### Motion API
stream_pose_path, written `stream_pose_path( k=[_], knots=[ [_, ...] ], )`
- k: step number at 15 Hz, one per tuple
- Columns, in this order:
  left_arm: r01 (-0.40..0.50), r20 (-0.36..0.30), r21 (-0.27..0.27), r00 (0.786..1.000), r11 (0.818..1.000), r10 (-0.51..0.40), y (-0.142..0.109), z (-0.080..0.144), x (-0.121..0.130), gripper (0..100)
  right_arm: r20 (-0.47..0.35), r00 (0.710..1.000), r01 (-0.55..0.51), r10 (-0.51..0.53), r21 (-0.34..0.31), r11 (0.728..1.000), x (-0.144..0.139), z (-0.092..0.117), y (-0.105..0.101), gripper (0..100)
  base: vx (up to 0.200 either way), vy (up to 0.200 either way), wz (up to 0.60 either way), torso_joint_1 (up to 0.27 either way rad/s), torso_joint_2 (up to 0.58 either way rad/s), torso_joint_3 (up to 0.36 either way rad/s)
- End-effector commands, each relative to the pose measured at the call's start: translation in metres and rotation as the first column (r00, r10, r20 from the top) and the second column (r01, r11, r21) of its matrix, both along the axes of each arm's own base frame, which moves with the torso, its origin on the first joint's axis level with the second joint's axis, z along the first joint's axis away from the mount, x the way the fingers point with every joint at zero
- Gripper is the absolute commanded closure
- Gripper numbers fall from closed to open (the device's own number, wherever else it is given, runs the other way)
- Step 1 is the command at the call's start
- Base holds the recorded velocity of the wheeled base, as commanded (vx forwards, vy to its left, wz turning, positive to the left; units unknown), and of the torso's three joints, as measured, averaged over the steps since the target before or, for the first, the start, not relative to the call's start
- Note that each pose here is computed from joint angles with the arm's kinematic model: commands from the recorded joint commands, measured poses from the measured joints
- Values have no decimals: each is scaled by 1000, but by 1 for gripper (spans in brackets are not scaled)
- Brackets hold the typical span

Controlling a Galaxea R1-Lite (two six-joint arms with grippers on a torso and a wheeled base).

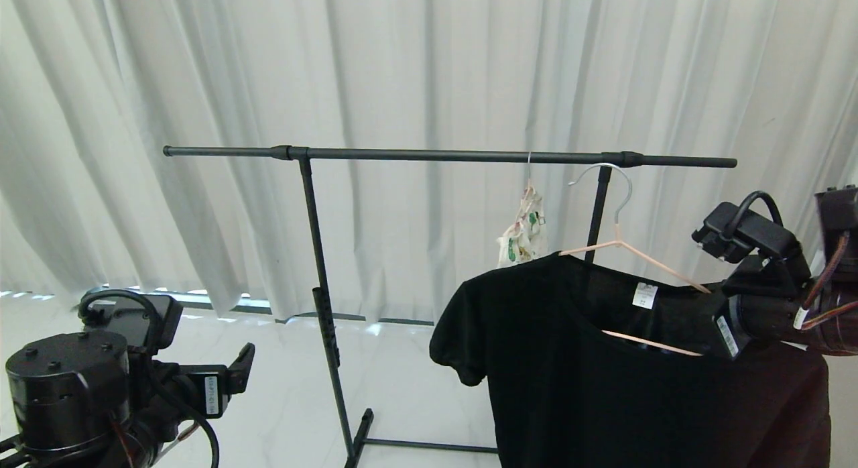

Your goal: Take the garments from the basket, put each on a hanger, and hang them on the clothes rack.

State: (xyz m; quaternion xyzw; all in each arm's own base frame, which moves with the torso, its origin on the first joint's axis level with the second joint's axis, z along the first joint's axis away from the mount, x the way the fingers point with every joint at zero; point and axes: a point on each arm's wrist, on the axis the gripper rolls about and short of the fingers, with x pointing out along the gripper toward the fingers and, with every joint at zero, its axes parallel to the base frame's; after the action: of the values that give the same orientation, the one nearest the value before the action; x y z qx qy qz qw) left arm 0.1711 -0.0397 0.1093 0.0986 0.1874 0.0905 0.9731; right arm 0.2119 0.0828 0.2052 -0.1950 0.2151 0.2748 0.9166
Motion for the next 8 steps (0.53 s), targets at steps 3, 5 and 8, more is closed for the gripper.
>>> stream_pose_path(
  k=[3, 5, 8],
  knots=[
    [1, 3, 9, 1000, 1000, -1, -1, 1, 4, 0, -6, 1000, -6, 6, -2, 1000, 1, -2, 2, 100, 0, 200, 0, 1, -1, 2],
    [1, 3, 9, 1000, 1000, -1, -1, 1, 4, 0, -6, 1000, 8, -8, -9, 1000, 1, -2, 1, 100, 0, 200, 0, 2, 2, 5],
    [6, 1, 9, 1000, 1000, -6, -2, 1, 4, 0, -16, 1000, 1, -1, -14, 1000, 3, -5, 6, 100, 0, 200, 0, 1, 1, 1]
  ],
)
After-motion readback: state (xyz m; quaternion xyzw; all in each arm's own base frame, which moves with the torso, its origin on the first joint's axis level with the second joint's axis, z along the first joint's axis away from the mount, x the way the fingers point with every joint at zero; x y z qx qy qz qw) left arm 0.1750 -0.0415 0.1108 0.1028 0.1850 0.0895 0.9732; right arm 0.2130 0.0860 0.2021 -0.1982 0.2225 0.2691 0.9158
